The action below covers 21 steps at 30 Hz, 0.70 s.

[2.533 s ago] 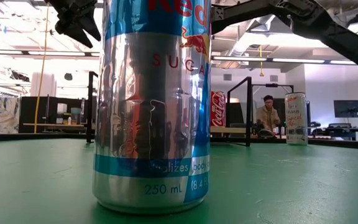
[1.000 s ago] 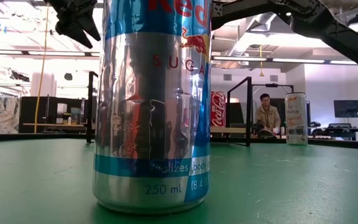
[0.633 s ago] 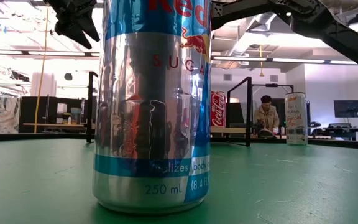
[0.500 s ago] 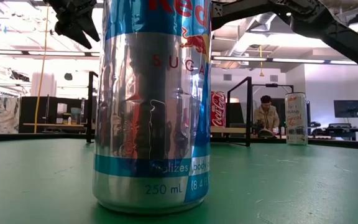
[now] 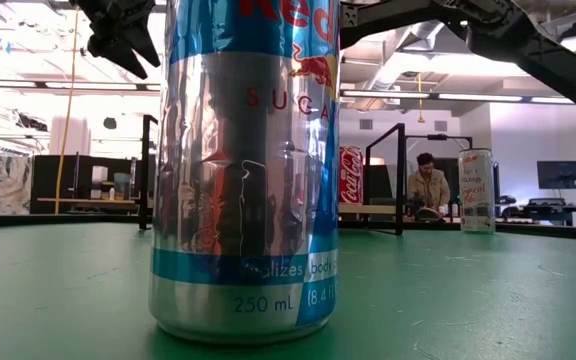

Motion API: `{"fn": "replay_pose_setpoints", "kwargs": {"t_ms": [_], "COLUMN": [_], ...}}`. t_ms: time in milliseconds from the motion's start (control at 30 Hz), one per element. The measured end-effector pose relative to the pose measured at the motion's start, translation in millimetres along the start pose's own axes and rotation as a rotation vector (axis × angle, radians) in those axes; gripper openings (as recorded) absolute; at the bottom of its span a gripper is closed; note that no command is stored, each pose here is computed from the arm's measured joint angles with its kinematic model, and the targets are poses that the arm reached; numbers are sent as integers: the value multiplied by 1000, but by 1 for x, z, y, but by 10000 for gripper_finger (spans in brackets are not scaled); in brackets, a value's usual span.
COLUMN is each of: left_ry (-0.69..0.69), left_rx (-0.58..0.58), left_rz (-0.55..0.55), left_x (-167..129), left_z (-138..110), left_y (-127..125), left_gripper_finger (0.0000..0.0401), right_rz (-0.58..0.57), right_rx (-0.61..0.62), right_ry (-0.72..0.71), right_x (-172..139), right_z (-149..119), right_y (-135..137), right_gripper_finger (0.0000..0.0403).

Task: Place canned beverage on shelf
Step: Put the top white soda can on the shelf

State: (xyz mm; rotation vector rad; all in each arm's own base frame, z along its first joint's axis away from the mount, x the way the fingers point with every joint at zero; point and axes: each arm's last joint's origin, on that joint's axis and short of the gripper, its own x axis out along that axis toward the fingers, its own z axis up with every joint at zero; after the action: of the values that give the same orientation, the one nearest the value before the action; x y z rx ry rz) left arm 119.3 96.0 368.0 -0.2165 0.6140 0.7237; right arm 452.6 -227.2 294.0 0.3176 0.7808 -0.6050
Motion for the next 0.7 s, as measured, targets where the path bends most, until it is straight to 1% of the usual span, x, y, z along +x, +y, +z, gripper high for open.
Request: {"fn": "replay_pose_setpoints", "kwargs": {"t_ms": [233,333,400,467,600,700], "left_ry": [1,0,0,-3,-6,-8], "left_rx": [-7,-8,-8,-8,-9,-12], "left_rz": [-9,-9,-9,-9,-11,-13], "left_x": [0,0,0,0,0,0], "left_z": [0,0,0,0,1,1], "left_y": [0,0,0,0,0,0], "left_gripper_finger": [320,320,320,320,320,320], "right_rz": [3,0,5,1,5,28], "right_rx": [-1,5,-2,-2,-7,-51], "right_ry": [-61,-80,-121,-114,-146,-168], "right_x": [-16,-31,-39,-48,-67,-85], "right_z": [10,14,20,20,25,28], "right_y": [0,-6,-6,-9,-12,-12], "right_gripper_finger": [396,399,399,399,399,399]}}
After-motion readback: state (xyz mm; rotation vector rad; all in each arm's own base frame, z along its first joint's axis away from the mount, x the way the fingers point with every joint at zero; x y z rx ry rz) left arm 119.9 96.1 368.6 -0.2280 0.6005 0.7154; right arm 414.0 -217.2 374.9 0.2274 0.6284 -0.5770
